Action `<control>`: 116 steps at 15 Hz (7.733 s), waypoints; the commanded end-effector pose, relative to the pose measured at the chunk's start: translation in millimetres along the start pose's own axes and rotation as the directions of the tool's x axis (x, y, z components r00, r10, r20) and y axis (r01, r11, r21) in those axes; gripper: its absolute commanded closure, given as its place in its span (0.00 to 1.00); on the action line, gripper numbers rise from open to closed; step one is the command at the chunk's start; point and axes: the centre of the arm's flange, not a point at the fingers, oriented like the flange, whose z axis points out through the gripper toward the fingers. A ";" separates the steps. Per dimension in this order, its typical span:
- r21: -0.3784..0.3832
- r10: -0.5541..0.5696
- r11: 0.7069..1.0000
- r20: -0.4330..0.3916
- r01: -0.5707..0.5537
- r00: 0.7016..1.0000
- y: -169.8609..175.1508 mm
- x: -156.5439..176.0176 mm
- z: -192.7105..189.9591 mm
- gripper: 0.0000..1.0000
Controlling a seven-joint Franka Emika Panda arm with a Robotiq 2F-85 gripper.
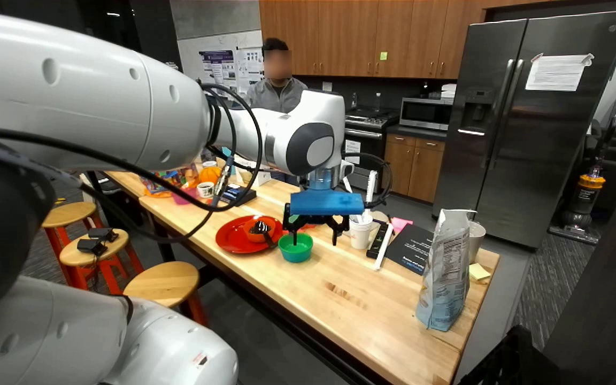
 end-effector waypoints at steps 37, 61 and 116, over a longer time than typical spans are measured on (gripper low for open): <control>-0.109 -0.515 0.832 0.210 0.543 0.831 -195.5 45.8 -26.5 0.00; -0.107 -0.487 0.871 -0.059 0.480 0.871 -103.9 202.4 12.9 0.00; 0.063 -0.519 0.853 0.002 0.518 0.855 -134.6 261.9 168.0 0.00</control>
